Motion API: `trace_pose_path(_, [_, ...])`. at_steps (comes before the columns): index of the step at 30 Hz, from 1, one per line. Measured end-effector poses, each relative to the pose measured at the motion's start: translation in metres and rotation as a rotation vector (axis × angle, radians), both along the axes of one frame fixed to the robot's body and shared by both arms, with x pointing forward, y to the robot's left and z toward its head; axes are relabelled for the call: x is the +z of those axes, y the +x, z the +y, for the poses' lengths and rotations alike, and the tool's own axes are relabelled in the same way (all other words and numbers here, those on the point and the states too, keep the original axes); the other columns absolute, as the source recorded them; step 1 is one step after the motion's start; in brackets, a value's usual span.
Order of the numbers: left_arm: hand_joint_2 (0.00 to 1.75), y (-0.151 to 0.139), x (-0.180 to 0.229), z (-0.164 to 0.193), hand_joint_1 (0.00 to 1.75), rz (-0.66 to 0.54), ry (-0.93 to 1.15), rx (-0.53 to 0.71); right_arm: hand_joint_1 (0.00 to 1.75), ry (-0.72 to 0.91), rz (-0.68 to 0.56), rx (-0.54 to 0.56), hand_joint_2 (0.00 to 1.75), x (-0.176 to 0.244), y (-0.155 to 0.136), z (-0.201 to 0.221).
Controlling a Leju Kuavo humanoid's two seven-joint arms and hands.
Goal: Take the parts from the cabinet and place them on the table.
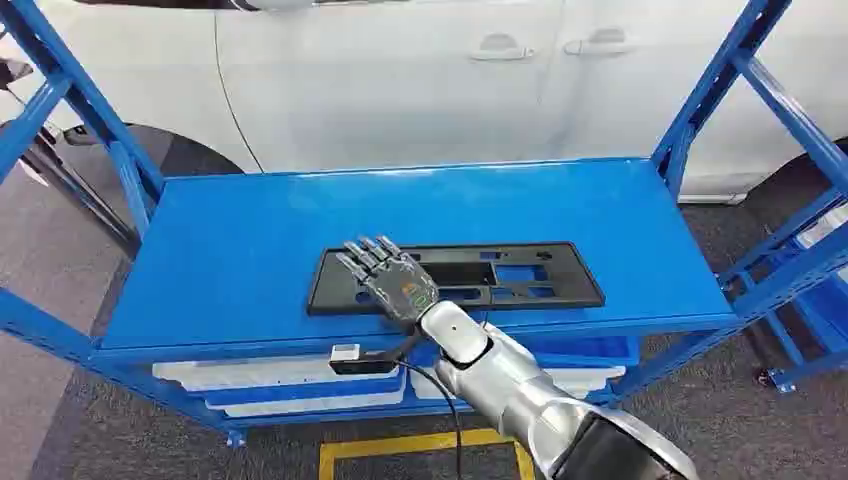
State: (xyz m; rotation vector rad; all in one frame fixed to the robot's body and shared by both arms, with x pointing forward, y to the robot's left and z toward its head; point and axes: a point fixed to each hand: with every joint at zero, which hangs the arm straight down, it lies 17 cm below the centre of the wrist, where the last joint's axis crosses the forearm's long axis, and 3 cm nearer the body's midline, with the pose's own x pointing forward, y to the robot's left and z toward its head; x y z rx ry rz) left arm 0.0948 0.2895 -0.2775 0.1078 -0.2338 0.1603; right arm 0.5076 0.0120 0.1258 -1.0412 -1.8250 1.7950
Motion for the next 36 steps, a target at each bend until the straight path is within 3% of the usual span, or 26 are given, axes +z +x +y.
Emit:
trace_pose_path(13, [0.00, 0.000, 0.000, 0.008, 0.00, -0.007, 0.020, 0.000, 0.00, 0.016, -0.012, -0.265, 1.75, 0.006, 0.049, -0.079])
trace_pose_path(19, [0.00, 0.001, 0.000, 0.008, 0.00, -0.007, 0.019, 0.001, 0.00, 0.025, -0.009, -0.319, 1.75, 0.006, 0.059, -0.105])
trace_pose_path(20, [0.00, 0.001, 0.000, 0.008, 0.00, -0.008, 0.019, 0.001, 1.59, 0.023, -0.008, -0.323, 1.75, 0.006, 0.060, -0.108])
trace_pose_path(21, [0.00, 0.001, 0.000, 0.008, 0.00, -0.008, 0.019, 0.001, 1.75, 0.021, -0.004, -0.328, 1.75, 0.003, 0.060, -0.111])
trace_pose_path(36, [0.00, 0.003, 0.001, 0.011, 0.00, -0.013, 0.026, -0.004, 1.75, 0.026, 0.011, -0.344, 1.75, 0.000, 0.063, -0.122])
